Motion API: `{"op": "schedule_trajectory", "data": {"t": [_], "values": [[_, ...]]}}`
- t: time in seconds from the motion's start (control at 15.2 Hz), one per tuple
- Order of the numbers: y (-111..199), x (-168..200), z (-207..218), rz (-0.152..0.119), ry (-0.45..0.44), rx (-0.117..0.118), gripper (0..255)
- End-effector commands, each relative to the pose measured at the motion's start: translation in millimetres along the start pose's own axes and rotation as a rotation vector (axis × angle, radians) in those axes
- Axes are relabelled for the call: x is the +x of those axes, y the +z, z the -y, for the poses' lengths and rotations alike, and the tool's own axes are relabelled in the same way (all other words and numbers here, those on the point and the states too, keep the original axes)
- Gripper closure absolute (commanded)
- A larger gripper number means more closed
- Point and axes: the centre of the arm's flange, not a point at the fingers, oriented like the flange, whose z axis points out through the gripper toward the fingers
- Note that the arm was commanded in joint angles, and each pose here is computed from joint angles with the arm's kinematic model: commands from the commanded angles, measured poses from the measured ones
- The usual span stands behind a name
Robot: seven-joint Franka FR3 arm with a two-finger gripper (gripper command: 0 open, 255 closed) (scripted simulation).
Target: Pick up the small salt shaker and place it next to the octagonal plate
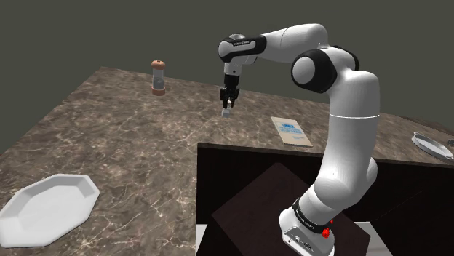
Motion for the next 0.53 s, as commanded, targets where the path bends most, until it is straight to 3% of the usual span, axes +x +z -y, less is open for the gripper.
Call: {"op": "schedule_trajectory", "data": {"t": [0.0,0.46], "values": [[-7,-3,1,0.001,0.0,0.0,255],[-42,-13,8,0.001,0.0,0.0,255]]}}
